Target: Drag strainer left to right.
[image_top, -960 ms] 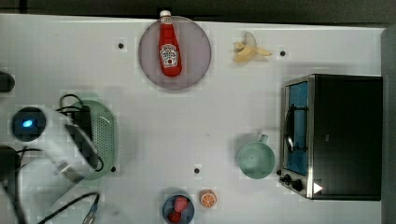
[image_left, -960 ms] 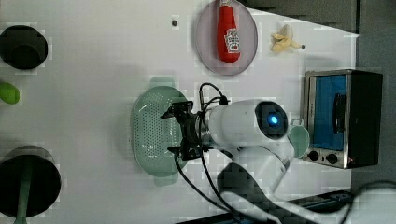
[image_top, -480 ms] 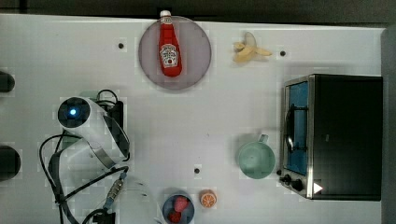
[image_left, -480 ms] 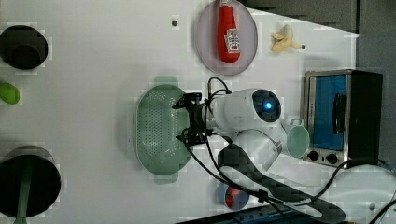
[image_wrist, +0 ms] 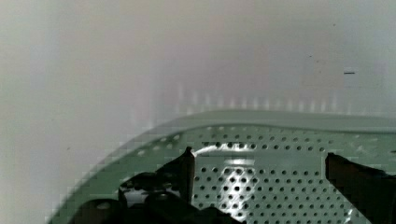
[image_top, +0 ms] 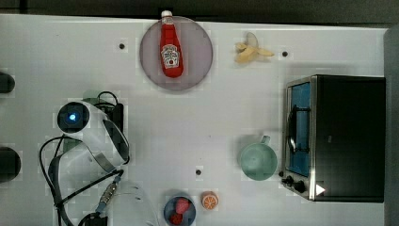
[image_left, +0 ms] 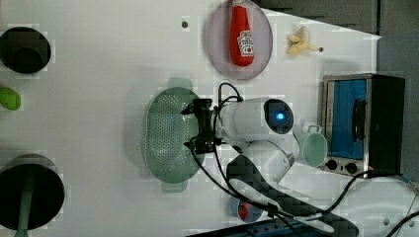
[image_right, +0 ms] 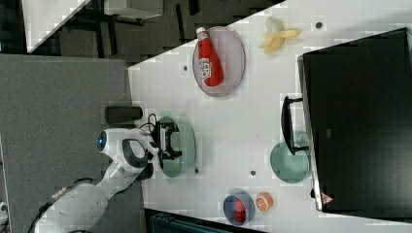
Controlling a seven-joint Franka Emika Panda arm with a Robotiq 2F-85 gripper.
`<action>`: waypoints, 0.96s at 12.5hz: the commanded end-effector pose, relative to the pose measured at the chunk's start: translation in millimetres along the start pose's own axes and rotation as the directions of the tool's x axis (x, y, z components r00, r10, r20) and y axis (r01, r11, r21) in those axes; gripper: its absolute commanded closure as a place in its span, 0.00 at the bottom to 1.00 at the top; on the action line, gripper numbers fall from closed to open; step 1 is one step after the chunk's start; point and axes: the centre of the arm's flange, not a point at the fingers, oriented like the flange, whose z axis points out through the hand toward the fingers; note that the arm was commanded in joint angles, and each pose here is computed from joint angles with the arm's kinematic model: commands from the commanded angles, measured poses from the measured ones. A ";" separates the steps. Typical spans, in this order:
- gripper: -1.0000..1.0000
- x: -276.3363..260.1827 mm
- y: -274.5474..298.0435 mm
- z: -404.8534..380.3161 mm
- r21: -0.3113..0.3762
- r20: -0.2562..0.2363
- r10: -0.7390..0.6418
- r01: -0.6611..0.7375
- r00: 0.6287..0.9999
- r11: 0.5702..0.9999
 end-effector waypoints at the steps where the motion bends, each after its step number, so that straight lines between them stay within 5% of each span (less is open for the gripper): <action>1: 0.00 10.3 -2.6 -5.6 0.017 -0.023 0.011 -0.010 1.000 1.000; 12: 0.00 107.7 -1.2 -17.9 0.003 -0.075 0.006 -0.005 0.997 1.000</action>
